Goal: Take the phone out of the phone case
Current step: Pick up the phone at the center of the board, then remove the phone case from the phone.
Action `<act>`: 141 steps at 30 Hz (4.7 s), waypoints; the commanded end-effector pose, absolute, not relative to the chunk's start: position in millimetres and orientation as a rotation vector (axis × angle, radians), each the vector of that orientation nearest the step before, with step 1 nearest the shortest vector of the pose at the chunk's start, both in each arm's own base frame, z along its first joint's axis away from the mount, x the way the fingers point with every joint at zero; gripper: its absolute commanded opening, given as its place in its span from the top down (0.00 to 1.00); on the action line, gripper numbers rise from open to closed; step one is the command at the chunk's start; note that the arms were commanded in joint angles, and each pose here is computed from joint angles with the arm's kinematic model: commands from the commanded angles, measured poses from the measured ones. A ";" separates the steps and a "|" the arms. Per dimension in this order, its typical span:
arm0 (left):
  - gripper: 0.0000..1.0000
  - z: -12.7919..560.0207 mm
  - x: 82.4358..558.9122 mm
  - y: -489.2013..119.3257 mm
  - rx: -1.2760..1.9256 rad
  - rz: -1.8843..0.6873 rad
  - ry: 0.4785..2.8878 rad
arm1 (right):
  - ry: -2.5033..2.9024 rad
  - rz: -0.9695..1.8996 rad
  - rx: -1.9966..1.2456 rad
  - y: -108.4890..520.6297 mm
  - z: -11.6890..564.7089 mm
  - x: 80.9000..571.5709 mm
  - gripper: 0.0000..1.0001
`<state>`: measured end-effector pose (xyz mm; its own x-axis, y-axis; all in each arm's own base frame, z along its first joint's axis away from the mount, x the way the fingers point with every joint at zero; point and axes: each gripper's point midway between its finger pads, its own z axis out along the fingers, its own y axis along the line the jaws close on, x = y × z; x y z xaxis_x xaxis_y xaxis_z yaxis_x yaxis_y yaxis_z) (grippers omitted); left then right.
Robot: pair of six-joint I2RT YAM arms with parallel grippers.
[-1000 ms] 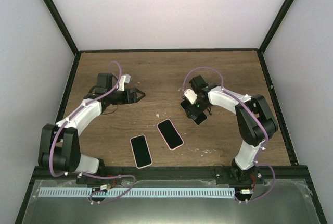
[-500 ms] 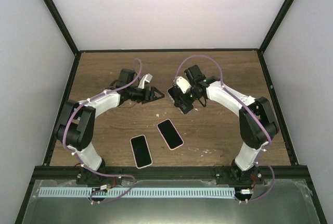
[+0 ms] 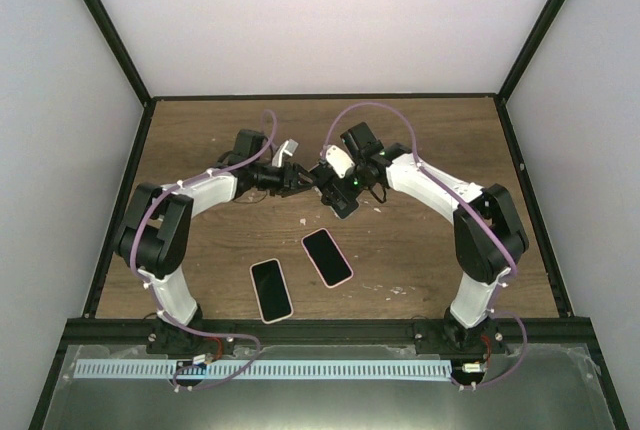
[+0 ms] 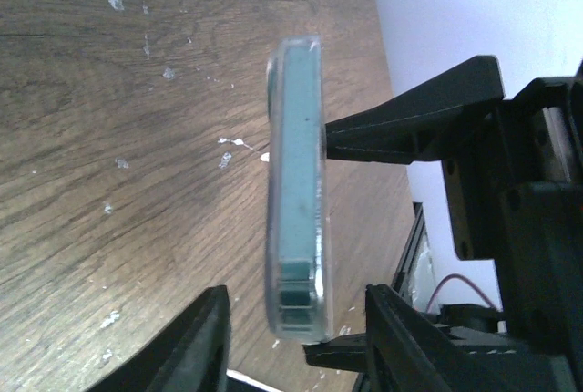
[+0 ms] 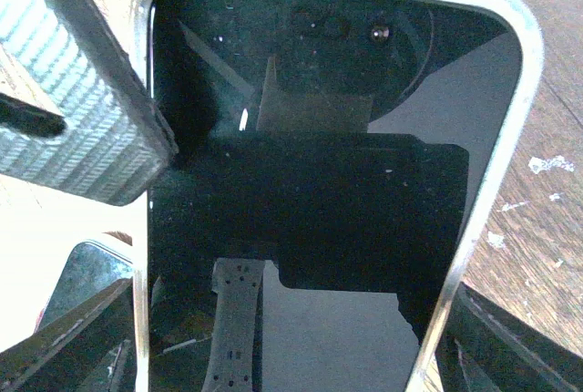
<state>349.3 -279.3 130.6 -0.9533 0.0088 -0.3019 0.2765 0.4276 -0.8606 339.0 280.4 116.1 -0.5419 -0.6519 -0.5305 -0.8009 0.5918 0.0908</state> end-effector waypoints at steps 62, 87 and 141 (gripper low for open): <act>1.00 239.8 226.6 -297.5 1.478 -1.225 1.794 | 1.821 1.087 -1.745 267.6 227.0 224.4 0.61; 0.28 271.7 264.3 -227.4 1.069 -1.263 1.866 | 1.692 1.488 -1.224 245.6 358.2 297.5 0.99; 0.44 280.7 268.4 -270.5 0.967 -1.347 1.882 | 1.606 1.711 -1.120 236.3 381.6 257.9 0.99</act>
